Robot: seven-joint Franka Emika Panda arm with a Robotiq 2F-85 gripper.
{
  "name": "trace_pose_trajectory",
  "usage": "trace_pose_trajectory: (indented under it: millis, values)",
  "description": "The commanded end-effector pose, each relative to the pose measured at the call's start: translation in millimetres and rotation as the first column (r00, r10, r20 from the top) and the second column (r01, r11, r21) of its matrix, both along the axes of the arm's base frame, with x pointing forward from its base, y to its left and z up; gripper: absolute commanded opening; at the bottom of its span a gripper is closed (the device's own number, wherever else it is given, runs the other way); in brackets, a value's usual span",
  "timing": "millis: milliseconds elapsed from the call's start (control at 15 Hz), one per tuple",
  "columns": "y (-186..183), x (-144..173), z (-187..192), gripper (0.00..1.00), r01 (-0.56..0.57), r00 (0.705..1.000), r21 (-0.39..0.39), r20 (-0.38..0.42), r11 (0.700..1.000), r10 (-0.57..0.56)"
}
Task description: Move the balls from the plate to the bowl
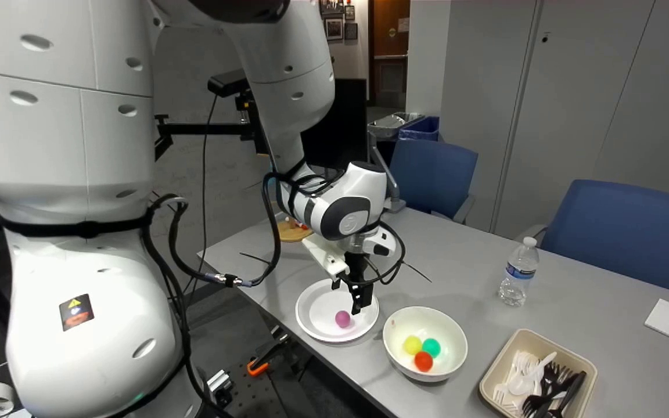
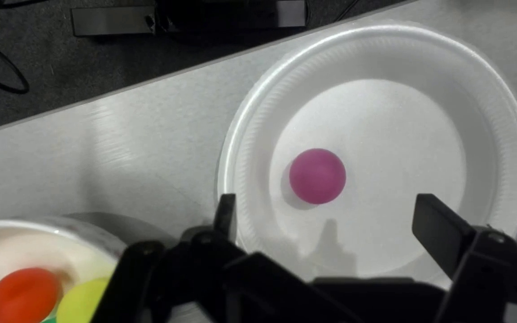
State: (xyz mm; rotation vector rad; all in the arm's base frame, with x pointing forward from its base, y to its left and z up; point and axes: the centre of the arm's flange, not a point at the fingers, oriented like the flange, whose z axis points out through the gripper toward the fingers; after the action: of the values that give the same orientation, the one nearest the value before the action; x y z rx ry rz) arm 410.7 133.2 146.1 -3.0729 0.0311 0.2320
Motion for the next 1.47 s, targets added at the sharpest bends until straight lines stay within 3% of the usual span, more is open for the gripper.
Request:
trace_pose_trajectory:
  millis: [0, 933, 1067, 1133, 1267, 1400]
  values:
    - [9, -4, -22, 1.00, -0.036, 0.999, 0.026, 0.038, 0.999, 0.035]
    - [8, 3, -59, 0.99, -0.030, 0.998, 0.031, 0.063, 0.999, 0.028]
    - [8, 3, -63, 0.96, -0.028, 0.998, 0.029, 0.058, 0.999, 0.026]
    - [9, 3, -64, 0.86, -0.029, 0.998, 0.027, 0.057, 0.999, 0.027]
    - [9, 3, -66, 0.82, -0.029, 0.998, 0.026, 0.053, 0.999, 0.027]
    - [9, 3, -69, 0.83, -0.027, 0.999, 0.025, 0.048, 0.999, 0.026]
